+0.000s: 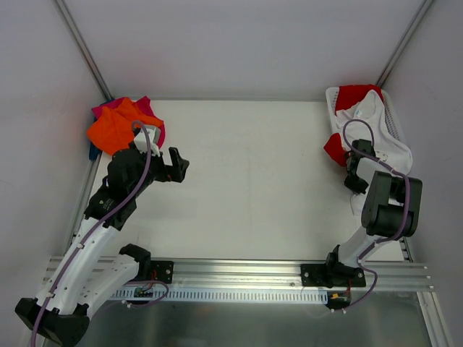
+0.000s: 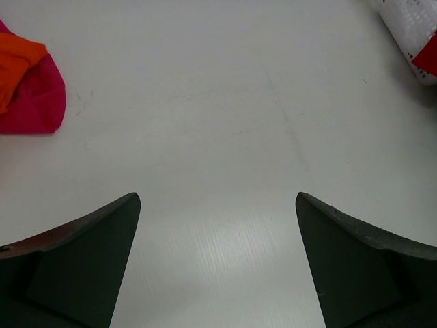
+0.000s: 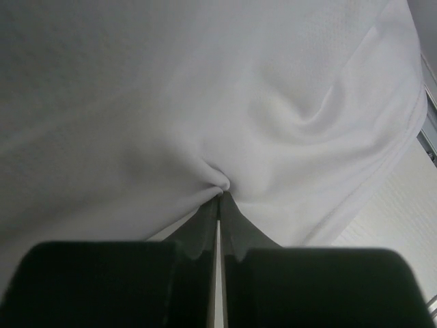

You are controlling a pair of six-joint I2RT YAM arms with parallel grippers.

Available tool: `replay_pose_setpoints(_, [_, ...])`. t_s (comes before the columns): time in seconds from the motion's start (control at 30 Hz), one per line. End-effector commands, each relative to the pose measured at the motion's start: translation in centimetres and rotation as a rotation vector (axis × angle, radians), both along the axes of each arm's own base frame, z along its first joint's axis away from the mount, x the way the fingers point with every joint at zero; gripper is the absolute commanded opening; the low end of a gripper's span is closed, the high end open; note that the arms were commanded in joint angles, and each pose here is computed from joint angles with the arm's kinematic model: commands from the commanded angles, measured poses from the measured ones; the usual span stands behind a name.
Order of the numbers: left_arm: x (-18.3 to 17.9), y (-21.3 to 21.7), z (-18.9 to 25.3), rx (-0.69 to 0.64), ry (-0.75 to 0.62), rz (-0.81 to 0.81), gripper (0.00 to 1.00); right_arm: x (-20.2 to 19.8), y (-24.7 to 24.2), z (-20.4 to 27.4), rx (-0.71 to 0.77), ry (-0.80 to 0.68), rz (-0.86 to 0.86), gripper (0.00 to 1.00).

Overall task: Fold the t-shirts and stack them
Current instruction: Grab crumpled tshirt from bin with the right arm

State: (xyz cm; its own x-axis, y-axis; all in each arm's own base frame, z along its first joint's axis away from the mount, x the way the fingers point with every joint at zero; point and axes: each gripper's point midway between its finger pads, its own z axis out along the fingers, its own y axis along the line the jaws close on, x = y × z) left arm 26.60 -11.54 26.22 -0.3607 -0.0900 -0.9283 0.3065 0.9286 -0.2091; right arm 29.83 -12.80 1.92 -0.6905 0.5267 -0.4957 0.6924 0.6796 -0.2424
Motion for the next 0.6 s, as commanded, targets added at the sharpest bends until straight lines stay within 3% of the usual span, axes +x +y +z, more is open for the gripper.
replay_pose_setpoints(0.0, [0.2, 0.0, 1.1, 0.018, -0.039, -0.004, 0.99, -0.1, -0.2, -0.1, 0.006, -0.004, -0.011, 0.0])
replay_pose_setpoints(0.2, [0.1, 0.1, 1.1, 0.02, -0.04, -0.005, 0.99, 0.4, 1.5, 3.2, 0.015, -0.099, 0.032, 0.0])
replay_pose_setpoints(0.33, [0.3, 0.6, 1.3, 0.029, -0.048, 0.023, 0.99, 1.5, 4.1, 11.4, -0.039, -0.261, 0.128, 0.0])
replay_pose_setpoints(0.37, [0.3, 0.6, 1.3, 0.028, -0.047, 0.023, 0.99, 2.5, 5.6, 16.0, -0.046, -0.383, 0.179, 0.01])
replay_pose_setpoints(0.4, [0.3, 0.6, 1.3, 0.029, -0.048, 0.023, 0.99, 2.2, 6.2, 18.0, -0.047, -0.416, 0.198, 0.01])
replay_pose_setpoints(0.47, [0.3, 0.6, 1.3, 0.029, -0.049, 0.024, 0.99, 2.4, 9.5, 24.7, -0.036, -0.584, 0.3, 0.0])
replay_pose_setpoints(0.57, [0.3, 0.7, 1.3, 0.032, -0.049, 0.028, 0.99, 1.6, 14.5, 30.6, 0.059, -0.697, 0.46, 0.01])
